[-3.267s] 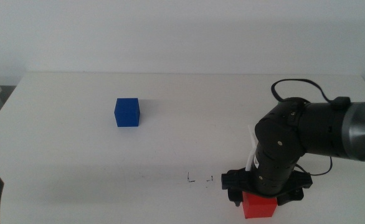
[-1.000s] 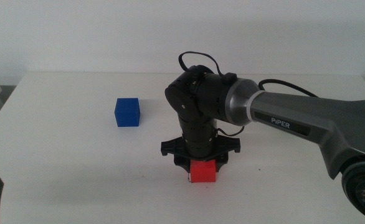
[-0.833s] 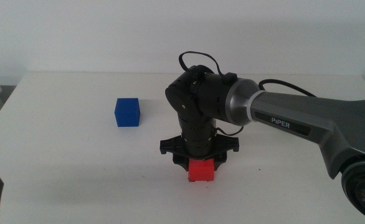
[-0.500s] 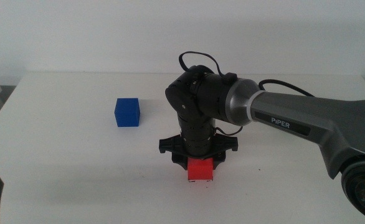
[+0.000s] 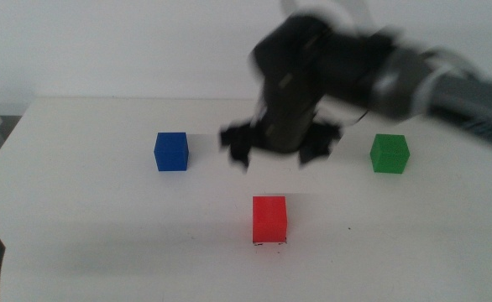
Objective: Stack red cubes first, then green, then blue cubes in a specific spot.
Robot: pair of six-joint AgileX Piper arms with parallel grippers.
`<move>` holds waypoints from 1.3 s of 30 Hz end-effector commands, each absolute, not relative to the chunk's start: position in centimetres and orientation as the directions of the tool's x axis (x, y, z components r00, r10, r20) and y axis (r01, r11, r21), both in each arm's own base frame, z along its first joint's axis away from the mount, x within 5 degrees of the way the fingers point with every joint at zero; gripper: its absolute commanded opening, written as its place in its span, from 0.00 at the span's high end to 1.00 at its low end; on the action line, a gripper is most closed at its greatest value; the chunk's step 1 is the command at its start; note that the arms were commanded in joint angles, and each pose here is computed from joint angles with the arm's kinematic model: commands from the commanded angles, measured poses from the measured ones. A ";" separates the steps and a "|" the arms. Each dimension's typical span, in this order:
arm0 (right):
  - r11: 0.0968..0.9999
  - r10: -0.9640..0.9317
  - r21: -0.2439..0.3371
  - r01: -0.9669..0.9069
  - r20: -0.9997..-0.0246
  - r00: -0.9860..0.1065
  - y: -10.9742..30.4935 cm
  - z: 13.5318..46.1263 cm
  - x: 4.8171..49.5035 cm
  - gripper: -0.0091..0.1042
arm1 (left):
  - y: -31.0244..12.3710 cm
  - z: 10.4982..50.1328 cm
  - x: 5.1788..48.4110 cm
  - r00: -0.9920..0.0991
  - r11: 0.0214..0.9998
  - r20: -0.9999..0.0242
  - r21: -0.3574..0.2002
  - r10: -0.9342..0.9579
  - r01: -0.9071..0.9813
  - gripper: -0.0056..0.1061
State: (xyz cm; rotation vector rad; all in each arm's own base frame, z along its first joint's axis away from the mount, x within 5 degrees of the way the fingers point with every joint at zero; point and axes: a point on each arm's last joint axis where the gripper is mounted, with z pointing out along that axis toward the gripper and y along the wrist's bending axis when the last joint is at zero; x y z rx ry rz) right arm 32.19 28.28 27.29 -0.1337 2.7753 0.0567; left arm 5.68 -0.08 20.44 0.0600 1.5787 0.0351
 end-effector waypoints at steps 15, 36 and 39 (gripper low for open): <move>0.999 0.037 -0.006 0.043 -0.382 -0.923 9.3 28.6 42.6 0.20 | -0.1 20.5 5.6 0.001 0.999 -0.999 0.047 0.047 0.019 0.11; 0.995 0.094 0.007 0.096 -0.298 -0.950 7.3 19.9 46.8 0.18 | -0.1 20.5 5.6 0.001 0.999 -0.999 0.047 0.047 0.019 0.11; 0.995 0.093 0.008 0.095 -0.300 -0.949 7.3 19.3 47.0 0.18 | -0.1 20.5 5.6 0.001 0.999 -0.999 0.047 0.047 0.019 0.11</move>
